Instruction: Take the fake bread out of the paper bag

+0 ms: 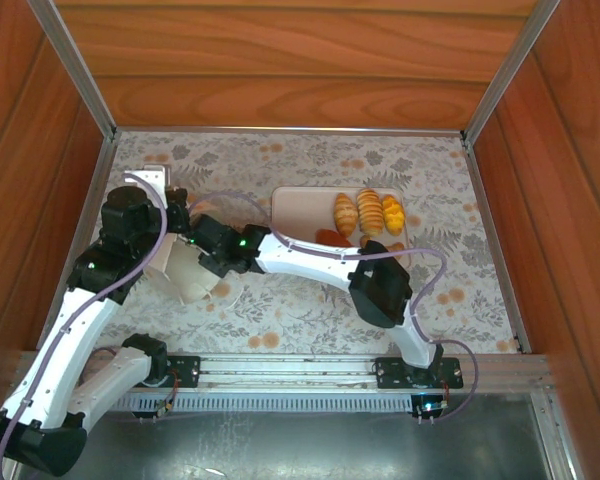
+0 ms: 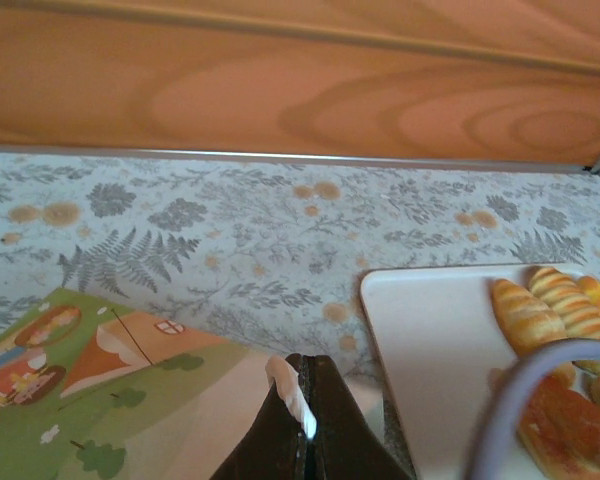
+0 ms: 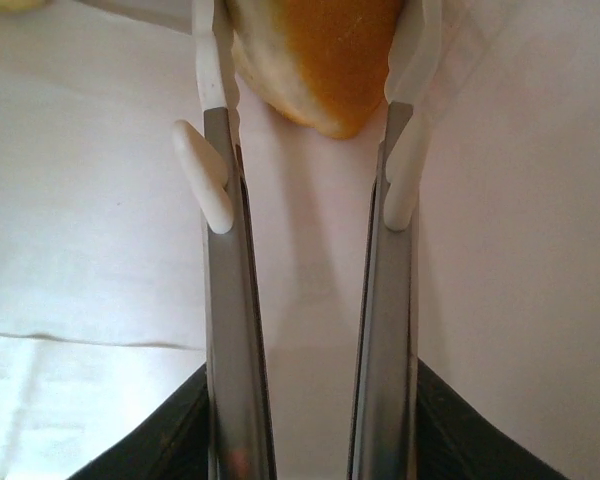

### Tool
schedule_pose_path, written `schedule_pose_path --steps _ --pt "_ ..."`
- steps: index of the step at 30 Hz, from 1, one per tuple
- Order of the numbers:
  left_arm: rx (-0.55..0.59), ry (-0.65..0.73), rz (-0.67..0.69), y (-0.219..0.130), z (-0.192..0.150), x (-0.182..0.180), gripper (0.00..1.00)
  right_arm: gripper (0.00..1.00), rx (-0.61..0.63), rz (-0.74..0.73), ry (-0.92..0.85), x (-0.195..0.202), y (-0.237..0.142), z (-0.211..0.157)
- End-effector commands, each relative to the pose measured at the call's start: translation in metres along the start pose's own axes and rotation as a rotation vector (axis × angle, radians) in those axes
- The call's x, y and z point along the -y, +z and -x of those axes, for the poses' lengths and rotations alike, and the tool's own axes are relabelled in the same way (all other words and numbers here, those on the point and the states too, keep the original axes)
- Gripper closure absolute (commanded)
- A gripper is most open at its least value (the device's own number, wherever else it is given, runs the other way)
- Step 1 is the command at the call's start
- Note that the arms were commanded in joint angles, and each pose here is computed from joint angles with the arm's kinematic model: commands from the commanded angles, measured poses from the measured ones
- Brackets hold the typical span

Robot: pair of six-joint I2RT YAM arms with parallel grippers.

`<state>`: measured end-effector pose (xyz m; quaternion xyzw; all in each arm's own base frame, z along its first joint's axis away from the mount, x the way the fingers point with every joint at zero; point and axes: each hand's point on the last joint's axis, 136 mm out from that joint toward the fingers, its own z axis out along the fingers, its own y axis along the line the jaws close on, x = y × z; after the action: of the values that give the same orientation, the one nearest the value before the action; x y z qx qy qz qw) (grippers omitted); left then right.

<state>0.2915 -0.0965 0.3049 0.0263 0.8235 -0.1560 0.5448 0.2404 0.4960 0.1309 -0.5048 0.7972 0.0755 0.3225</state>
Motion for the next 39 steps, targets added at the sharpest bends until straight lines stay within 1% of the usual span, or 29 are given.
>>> schedule_pose_path --steps 1,5,11,17,21,28,34,39 --pt "-0.002 -0.004 0.006 0.005 -0.004 -0.001 1.00 0.65 0.064 0.133 0.114 -0.001 -0.050 0.024" --pt "-0.005 -0.018 0.005 0.008 -0.006 -0.002 1.00 0.64 -0.016 0.200 0.152 -0.005 -0.066 0.015" --pt "-0.014 -0.039 0.020 0.014 -0.008 -0.004 1.00 0.63 -0.104 0.226 0.198 -0.005 -0.081 0.000" --pt "-0.019 -0.054 0.035 0.017 -0.008 -0.006 1.00 0.63 -0.154 0.155 0.257 0.013 -0.087 -0.016" --pt "-0.010 -0.053 0.033 0.015 -0.008 -0.006 1.00 0.62 -0.195 0.126 0.247 0.018 -0.091 -0.026" --pt "-0.017 -0.027 -0.028 0.014 -0.006 0.005 1.00 0.57 -0.216 0.113 0.218 0.016 -0.074 -0.031" --pt "-0.026 -0.024 -0.065 0.013 -0.008 0.011 1.00 0.52 -0.193 0.151 0.203 0.007 -0.062 -0.027" --pt "-0.025 -0.026 -0.070 0.013 -0.007 0.012 1.00 0.49 -0.167 0.141 0.183 0.009 -0.053 -0.025"
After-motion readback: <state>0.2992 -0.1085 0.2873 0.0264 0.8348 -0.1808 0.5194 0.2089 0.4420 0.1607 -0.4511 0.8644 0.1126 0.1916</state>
